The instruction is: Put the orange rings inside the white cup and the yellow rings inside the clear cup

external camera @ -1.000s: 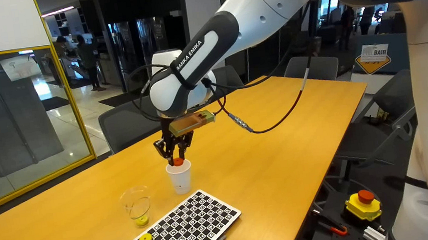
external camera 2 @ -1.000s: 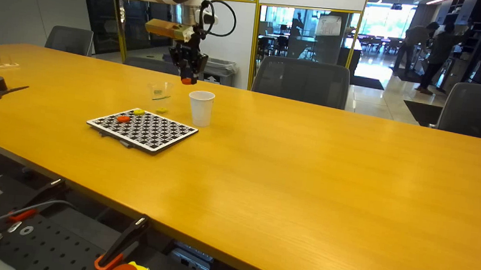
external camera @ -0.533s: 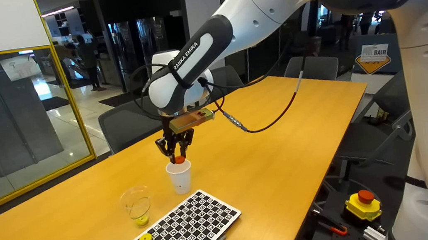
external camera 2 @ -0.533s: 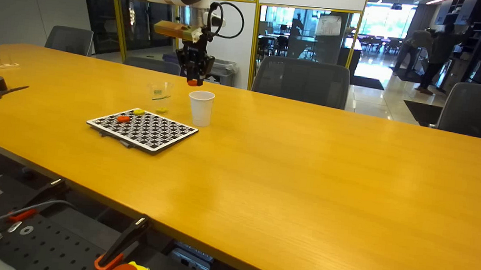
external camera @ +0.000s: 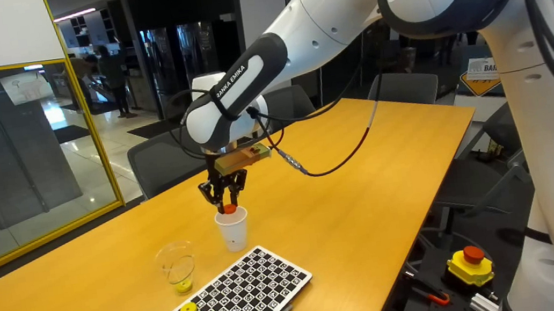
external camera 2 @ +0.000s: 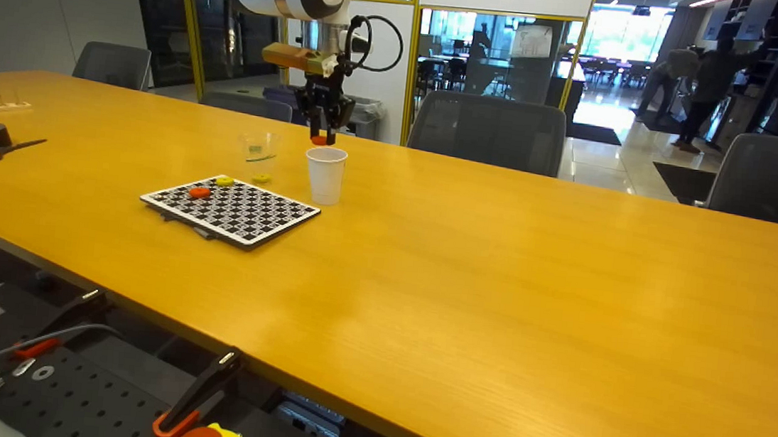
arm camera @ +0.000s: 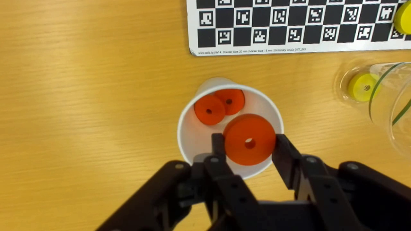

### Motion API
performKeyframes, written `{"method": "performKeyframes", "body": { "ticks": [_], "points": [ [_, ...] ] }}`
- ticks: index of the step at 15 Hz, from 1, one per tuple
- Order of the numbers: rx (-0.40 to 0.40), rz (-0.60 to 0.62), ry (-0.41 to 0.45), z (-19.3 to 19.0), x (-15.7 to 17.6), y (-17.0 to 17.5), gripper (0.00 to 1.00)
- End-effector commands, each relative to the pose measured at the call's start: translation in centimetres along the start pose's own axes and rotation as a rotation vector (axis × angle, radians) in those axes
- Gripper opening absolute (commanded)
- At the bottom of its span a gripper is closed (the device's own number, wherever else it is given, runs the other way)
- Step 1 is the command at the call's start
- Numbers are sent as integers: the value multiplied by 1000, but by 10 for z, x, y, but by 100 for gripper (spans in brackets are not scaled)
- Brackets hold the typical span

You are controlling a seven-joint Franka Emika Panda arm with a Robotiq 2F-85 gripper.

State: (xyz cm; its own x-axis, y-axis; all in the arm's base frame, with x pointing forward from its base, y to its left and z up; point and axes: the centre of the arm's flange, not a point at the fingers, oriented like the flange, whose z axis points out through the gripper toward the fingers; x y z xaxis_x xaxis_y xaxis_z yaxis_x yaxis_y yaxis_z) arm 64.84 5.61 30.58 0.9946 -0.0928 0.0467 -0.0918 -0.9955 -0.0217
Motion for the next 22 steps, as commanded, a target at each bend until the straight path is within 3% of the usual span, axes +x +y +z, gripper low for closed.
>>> {"method": "performKeyframes", "body": {
  "ticks": [1,6,16,22],
  "points": [
    [13,3,-12,1,18,6,69],
    [7,14,-11,2,9,6,100],
    [-24,-80,-42,18,-115,-75,100],
    [26,-160,-28,55,-172,-130,100]
  ]
}}
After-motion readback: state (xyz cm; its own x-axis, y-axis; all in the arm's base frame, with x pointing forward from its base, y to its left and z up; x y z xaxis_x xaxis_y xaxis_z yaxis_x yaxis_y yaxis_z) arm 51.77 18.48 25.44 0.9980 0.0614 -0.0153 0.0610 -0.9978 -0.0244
